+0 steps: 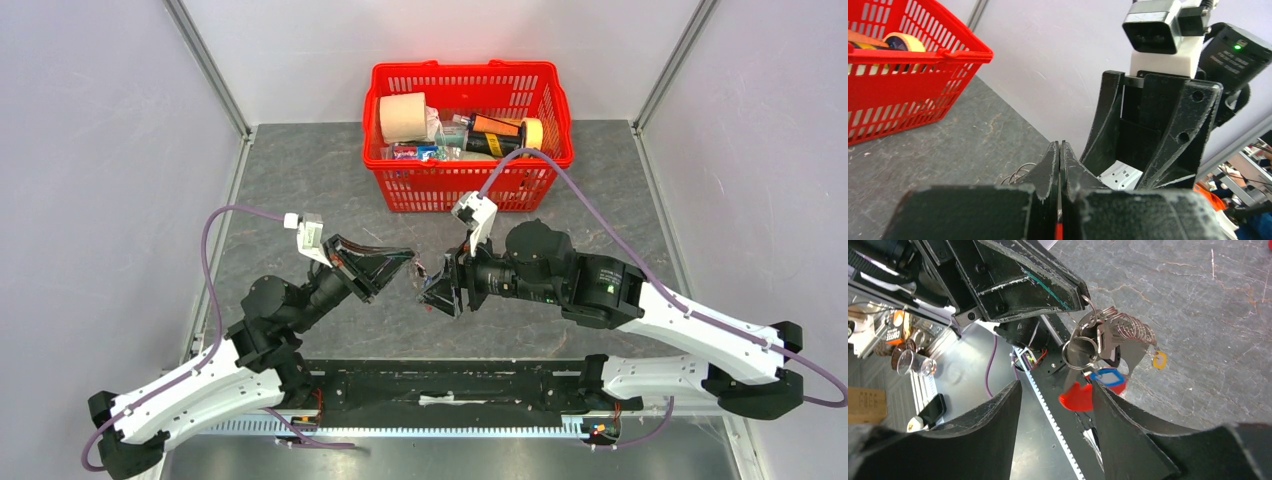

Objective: Put the keys on the keyring

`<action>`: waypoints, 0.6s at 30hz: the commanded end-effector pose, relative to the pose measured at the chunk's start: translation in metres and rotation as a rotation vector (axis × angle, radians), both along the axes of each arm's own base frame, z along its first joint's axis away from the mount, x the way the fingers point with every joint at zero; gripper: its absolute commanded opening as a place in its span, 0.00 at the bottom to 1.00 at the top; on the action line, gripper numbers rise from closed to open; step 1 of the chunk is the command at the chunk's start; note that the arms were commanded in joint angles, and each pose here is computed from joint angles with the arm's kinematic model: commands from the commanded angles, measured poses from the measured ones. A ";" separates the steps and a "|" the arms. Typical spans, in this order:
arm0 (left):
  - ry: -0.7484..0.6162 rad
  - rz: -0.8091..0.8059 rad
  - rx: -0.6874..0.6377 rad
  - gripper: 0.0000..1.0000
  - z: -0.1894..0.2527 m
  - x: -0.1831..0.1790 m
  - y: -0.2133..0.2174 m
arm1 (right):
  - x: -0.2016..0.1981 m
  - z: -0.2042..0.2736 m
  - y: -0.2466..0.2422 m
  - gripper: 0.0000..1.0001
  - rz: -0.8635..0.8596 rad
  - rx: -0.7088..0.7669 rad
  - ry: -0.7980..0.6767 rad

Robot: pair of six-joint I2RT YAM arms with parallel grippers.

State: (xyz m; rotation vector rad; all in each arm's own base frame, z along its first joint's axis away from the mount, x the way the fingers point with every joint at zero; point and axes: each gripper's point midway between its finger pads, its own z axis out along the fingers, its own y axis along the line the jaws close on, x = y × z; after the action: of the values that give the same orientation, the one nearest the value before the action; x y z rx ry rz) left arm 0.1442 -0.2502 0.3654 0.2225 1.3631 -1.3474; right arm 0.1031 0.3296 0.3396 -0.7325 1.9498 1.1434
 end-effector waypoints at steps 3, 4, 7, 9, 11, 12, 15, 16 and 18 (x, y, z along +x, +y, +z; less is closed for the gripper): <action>0.024 0.080 -0.048 0.02 0.006 0.012 0.010 | 0.020 0.007 0.003 0.63 -0.133 0.058 0.010; 0.025 0.081 -0.047 0.02 0.005 0.012 0.010 | 0.022 0.006 0.004 0.63 -0.144 0.056 0.011; 0.024 0.077 -0.055 0.02 0.007 0.011 0.011 | 0.027 -0.002 0.008 0.63 -0.162 0.034 0.018; 0.024 0.075 -0.060 0.02 0.008 0.011 0.011 | 0.031 -0.007 0.010 0.63 -0.175 0.014 0.015; 0.023 0.074 -0.063 0.02 0.010 0.010 0.012 | 0.033 -0.012 0.013 0.60 -0.181 0.000 0.014; 0.025 0.076 -0.063 0.02 0.010 0.010 0.013 | 0.034 -0.015 0.014 0.58 -0.181 -0.012 0.012; 0.027 0.078 -0.064 0.02 0.010 0.009 0.014 | 0.037 -0.020 0.016 0.47 -0.188 -0.029 0.010; 0.028 0.082 -0.065 0.02 0.010 0.009 0.015 | 0.037 -0.020 0.015 0.44 -0.190 -0.030 0.007; 0.030 0.088 -0.065 0.02 0.010 0.010 0.017 | 0.038 -0.023 0.014 0.35 -0.196 -0.038 0.003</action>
State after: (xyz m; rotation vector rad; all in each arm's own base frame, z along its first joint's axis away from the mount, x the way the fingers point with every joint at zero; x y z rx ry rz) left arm 0.1531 -0.2419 0.3599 0.1580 1.3849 -1.3009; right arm 0.1348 0.3431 0.3085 -0.5822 2.0436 0.9988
